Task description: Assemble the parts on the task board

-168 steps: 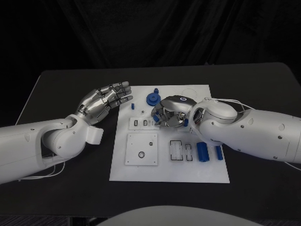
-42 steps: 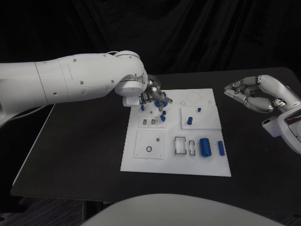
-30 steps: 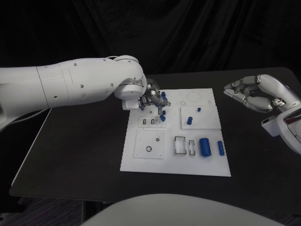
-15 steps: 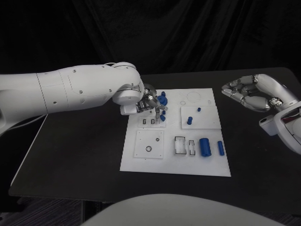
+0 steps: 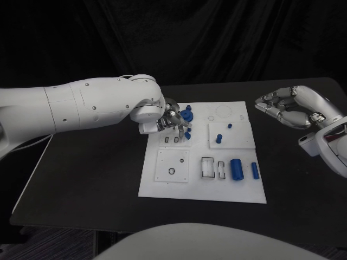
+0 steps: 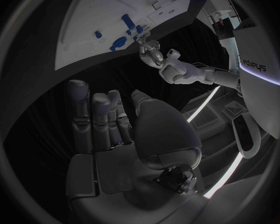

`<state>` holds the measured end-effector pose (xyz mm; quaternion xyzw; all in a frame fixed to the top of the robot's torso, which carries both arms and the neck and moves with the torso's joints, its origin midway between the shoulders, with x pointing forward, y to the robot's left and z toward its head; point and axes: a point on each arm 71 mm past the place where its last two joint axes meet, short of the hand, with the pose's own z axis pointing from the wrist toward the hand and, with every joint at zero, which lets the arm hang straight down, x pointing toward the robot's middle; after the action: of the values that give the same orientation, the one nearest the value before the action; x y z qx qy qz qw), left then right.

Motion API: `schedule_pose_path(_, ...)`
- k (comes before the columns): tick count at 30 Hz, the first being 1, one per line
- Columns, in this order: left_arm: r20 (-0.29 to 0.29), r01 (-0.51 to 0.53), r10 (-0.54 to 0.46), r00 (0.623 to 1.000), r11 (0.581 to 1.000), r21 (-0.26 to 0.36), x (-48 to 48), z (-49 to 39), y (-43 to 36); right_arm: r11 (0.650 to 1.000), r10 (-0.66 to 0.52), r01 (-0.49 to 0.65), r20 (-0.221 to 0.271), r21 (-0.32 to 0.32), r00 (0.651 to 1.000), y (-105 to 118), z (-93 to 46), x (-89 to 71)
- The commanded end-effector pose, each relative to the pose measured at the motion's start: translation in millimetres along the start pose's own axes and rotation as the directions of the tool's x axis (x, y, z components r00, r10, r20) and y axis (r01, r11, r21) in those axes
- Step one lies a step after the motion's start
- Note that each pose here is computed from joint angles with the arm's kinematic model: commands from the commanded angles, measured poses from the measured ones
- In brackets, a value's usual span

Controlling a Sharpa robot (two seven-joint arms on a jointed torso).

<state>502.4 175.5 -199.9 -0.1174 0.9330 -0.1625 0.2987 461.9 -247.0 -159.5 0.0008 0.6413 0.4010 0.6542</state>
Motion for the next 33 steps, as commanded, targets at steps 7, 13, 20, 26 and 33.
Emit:
schedule_pose_path(7, -0.005, 0.016, -0.016, 1.0, 1.0, 0.013, 3.9, 5.0, -0.5, 1.0, 0.005, -0.005, -0.02, 0.015, 1.0, -1.7, -0.2, 2.3)
schedule_pose_path(13, -0.011, 0.017, -0.017, 1.0, 1.0, 0.011, 6.3, 7.6, -0.1, 1.0, 0.007, -0.006, -0.026, 0.016, 1.0, -1.7, 0.1, 3.3)
schedule_pose_path(20, -0.013, 0.019, -0.019, 1.0, 1.0, 0.009, 7.8, 9.2, 0.9, 1.0, 0.008, -0.008, -0.032, 0.019, 0.999, -2.2, 0.1, 4.6)
schedule_pose_path(26, -0.017, 0.019, -0.018, 1.0, 1.0, 0.015, 9.3, 9.8, 0.4, 1.0, 0.008, -0.008, -0.033, 0.022, 0.999, -3.3, -0.2, 5.3)
schedule_pose_path(33, -0.021, 0.017, -0.016, 1.0, 1.0, 0.025, 10.8, 10.6, -1.3, 1.0, 0.01, -0.009, -0.037, 0.024, 0.999, -3.5, 0.2, 6.4)
